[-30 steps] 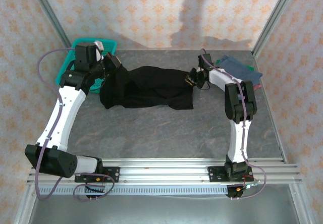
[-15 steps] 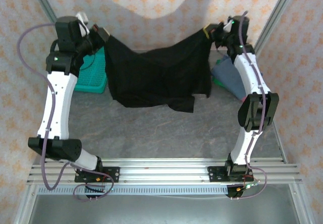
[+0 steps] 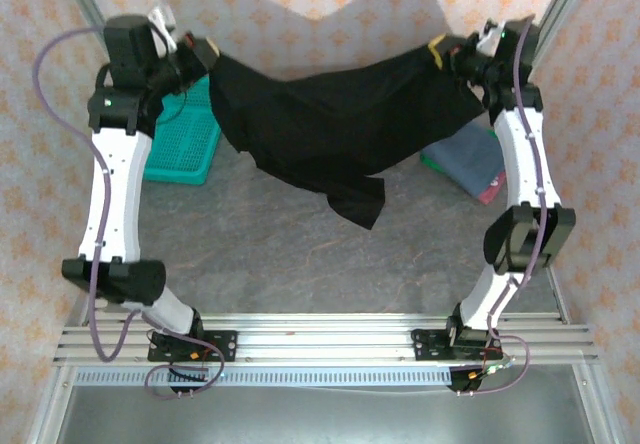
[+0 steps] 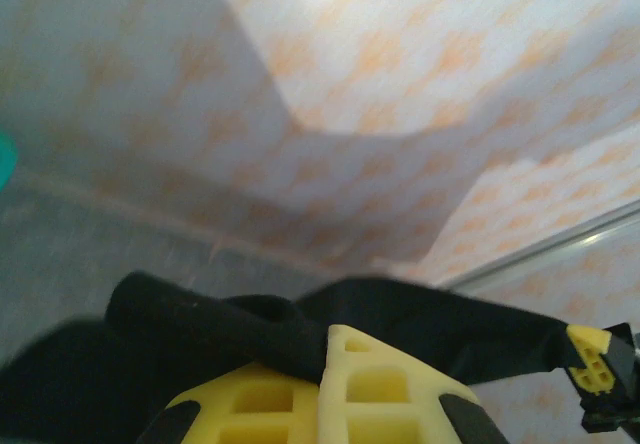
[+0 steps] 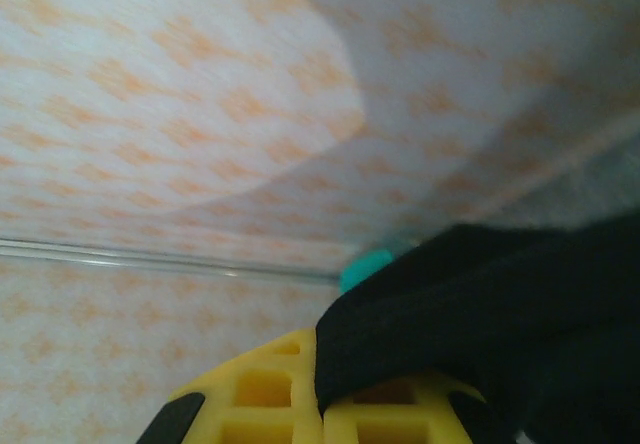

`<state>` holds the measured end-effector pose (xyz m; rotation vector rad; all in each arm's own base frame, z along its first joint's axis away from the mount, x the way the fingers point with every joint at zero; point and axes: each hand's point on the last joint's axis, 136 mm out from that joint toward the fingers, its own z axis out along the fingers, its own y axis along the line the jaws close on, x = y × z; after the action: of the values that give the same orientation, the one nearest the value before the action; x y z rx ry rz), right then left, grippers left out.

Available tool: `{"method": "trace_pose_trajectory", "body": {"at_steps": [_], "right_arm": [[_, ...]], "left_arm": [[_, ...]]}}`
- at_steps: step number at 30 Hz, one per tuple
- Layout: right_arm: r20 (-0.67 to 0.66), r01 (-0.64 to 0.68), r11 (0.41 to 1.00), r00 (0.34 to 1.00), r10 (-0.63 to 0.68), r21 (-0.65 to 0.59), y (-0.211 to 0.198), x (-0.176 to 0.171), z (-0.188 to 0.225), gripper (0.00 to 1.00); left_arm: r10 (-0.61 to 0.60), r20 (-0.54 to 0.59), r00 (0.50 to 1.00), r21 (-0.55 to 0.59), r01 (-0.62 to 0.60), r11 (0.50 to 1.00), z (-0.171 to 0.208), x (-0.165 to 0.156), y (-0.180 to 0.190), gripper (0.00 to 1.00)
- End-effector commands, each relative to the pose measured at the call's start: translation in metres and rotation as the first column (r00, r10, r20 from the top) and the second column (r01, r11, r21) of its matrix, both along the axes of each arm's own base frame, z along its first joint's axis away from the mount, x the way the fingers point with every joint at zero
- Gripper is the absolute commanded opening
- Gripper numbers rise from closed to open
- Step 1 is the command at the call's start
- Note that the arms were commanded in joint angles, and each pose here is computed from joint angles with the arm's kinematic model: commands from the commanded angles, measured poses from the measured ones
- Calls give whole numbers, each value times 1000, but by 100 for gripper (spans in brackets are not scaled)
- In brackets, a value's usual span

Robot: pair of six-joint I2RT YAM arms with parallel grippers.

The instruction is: Fold and stack the t-shirts

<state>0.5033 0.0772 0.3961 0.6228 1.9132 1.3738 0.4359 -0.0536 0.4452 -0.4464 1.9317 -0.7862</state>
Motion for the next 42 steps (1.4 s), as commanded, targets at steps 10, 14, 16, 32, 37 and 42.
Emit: {"method": "trace_pose_trajectory", "body": {"at_steps": [10,14,16,32,37,42], "right_arm": [[-495,-29,999,869,7,-35,-3,-151,-203,0],[-596,-67,989,803,-27,-135,-14,-163,-249,0],[-605,-65,989,796,-28,-131,-15,-156,-262,0],[-625,-131,976,781,-5,-172,-22,-120,-301,52],[-630,-195,949,777,-4,-247,-25,-149,-290,64],[-638,-255,909,770,-16,-331,-31,-184,-277,72]], "left_arm": [[61,-485,873,20,-58,998,-227,-127,9,0],[144,-642,753,125,-83,989,-291,-153,25,0],[170,-659,733,156,-88,984,-307,-154,30,0],[211,-665,716,192,-109,975,-344,-125,26,63],[226,-689,689,179,-141,974,-331,-167,24,73],[258,-708,658,218,-145,965,-328,-213,22,77]]}}
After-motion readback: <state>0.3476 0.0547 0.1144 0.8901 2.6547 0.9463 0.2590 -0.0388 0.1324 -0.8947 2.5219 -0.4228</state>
